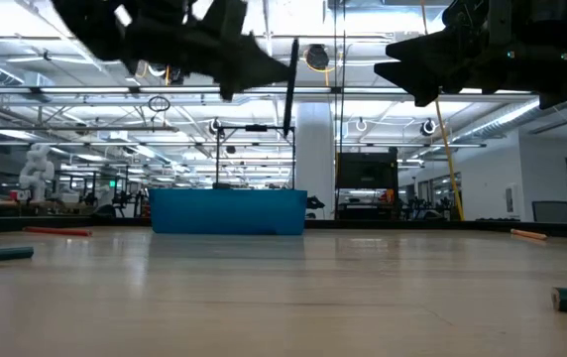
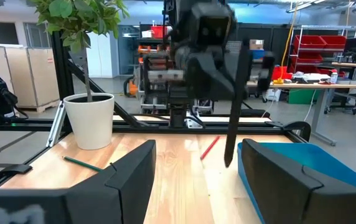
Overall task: Sort pens & pencils
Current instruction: Put the black pen into the blue bin, then put the yellow pencil into the gray bin
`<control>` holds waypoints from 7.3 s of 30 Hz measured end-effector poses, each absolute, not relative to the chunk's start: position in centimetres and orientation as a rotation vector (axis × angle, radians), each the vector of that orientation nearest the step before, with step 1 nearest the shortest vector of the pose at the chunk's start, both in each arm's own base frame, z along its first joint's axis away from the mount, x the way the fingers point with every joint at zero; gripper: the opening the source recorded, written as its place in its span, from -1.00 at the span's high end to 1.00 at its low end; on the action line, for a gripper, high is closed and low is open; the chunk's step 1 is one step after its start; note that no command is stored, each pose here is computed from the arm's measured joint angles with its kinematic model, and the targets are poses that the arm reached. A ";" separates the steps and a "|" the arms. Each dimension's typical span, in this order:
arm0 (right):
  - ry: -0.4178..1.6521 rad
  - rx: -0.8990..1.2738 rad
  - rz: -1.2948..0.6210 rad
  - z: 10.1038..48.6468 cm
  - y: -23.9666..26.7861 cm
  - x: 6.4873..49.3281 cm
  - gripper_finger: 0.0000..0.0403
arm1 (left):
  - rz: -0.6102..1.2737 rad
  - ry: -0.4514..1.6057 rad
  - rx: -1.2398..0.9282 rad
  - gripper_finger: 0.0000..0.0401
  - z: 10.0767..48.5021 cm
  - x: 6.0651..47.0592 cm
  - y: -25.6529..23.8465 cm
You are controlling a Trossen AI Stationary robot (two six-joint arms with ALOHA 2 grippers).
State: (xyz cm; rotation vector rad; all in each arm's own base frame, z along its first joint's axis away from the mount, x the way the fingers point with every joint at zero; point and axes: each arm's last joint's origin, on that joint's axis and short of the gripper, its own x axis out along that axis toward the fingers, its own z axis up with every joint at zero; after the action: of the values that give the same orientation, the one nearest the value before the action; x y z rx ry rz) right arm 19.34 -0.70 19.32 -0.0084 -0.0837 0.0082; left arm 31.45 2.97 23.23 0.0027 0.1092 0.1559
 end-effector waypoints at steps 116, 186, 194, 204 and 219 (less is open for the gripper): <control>0.860 0.709 -1.444 11.2 0.7 12.3 0.15 | 0.396 0.173 0.025 -0.12 25.0 25.2 1.8; 0.704 0.556 -0.990 12.8 3.0 14.7 1.00 | 0.395 0.177 0.014 -0.12 25.0 25.2 1.8; 0.801 0.626 -0.949 12.6 3.1 14.7 1.00 | 0.395 0.174 0.002 -0.12 25.0 25.2 1.8; 0.840 0.638 -0.926 12.5 3.2 14.7 1.00 | 0.396 0.174 0.000 -0.12 25.0 25.2 1.8; 0.914 0.606 -0.742 12.7 3.0 15.9 0.37 | 0.396 0.173 -0.001 -0.12 25.0 25.2 1.8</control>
State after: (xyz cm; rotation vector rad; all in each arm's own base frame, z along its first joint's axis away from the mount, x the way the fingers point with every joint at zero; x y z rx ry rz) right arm 15.88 2.97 12.69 0.6057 0.9143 -0.7421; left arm 25.16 1.77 25.00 -0.0005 0.1731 0.3957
